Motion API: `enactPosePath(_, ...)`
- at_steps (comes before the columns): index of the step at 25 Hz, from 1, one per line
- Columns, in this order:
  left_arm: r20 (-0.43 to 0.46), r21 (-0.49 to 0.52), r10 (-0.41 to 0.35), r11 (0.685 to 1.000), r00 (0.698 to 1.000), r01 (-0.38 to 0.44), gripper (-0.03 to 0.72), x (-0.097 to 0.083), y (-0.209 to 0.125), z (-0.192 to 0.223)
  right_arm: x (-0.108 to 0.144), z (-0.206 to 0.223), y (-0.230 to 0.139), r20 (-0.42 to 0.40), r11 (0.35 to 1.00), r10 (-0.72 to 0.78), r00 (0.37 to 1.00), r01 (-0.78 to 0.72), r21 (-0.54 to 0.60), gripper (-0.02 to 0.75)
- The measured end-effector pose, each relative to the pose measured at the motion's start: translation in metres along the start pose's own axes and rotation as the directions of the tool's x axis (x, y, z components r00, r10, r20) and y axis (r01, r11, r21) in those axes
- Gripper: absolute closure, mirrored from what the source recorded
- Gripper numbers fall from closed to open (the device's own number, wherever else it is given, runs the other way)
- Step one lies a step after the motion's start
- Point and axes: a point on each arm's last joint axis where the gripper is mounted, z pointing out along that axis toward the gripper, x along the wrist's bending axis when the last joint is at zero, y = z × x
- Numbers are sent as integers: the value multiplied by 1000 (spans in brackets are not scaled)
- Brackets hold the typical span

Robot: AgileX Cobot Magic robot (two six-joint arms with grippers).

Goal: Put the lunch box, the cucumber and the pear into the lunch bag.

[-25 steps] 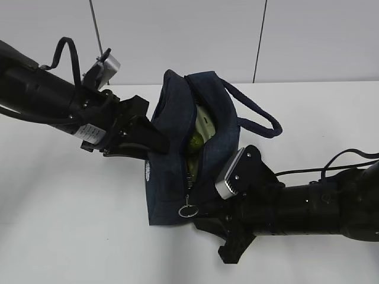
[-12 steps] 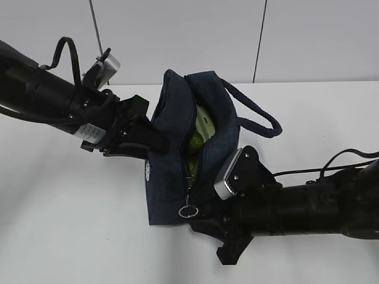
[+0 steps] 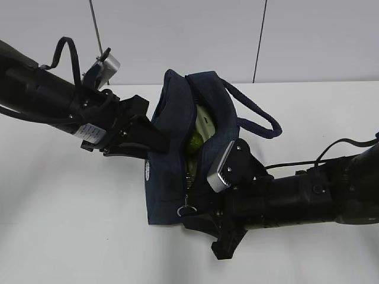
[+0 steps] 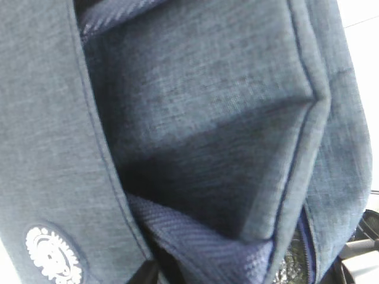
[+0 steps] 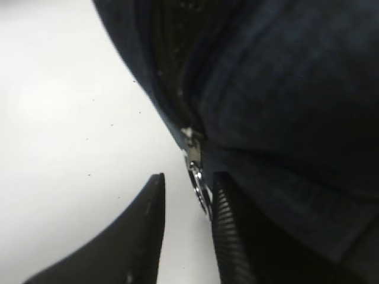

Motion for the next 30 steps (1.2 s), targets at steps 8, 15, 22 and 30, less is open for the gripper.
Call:
enactPosePath(8, 1, 0, 0, 1000, 1000, 0, 450, 0, 0, 0, 3, 0, -2, -36, 1000, -3, 999, 4, 20, 519)
enactPosePath(15, 1, -1, 0, 1000, 1000, 0, 450, 0, 0, 0, 2, 4, -7, -39, 999, 16, 999, -15, 31, 541)
enactPosePath(22, 1, -1, 0, 1000, 1000, 0, 450, 0, 0, 0, -1, 8, -9, -27, 998, 57, 998, -56, 15, 697)
enactPosePath(30, 1, -1, 0, 1000, 1000, 0, 450, 0, 0, 0, 0, 8, -6, -40, 998, 64, 997, -65, -16, 716)
